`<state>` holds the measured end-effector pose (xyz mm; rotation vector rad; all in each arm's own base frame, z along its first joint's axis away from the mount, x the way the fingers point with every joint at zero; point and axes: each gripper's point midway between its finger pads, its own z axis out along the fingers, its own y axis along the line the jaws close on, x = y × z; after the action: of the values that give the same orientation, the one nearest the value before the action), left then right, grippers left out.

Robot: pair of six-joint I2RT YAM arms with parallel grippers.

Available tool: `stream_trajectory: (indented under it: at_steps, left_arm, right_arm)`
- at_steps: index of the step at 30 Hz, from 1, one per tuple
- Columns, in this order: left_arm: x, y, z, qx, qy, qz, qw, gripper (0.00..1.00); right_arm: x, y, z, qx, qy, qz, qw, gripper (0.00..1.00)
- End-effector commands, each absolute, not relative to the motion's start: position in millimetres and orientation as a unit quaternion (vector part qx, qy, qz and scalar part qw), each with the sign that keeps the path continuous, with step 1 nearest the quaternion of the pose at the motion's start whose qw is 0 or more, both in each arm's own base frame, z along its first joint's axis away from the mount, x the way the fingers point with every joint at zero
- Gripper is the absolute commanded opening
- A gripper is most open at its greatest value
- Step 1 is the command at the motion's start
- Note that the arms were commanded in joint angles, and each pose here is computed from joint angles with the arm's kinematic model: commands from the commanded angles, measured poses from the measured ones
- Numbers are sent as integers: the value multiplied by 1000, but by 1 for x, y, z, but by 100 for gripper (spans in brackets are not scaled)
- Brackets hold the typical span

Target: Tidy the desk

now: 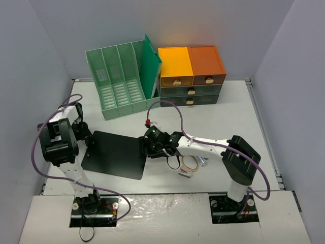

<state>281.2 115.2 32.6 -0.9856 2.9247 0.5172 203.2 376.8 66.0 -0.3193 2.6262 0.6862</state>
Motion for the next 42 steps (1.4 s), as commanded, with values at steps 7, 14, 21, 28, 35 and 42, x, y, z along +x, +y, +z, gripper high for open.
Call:
stream_trajectory:
  at_steps: [7,14,21,28,35,42]
  left_arm:
    - [269,67,46,-285,954,98,-2,76]
    - [269,52,47,-274,959,68,-6,76]
    - [271,41,49,-268,962,44,-7,76]
    - [268,33,48,-264,964,28,-13,75]
    - [267,28,49,-253,967,14,-18,75]
    - [265,15,45,-238,971,-9,-26,75]
  right_arm:
    - [191,365,62,-48,953,230,189,69]
    - [169,360,40,-29,964,213,154,70]
    - [165,358,21,-13,971,191,144,71]
    - [173,353,7,15,974,165,157,73]
    - [190,345,-7,43,974,142,170,75]
    - [230,330,-20,71,974,130,170,75]
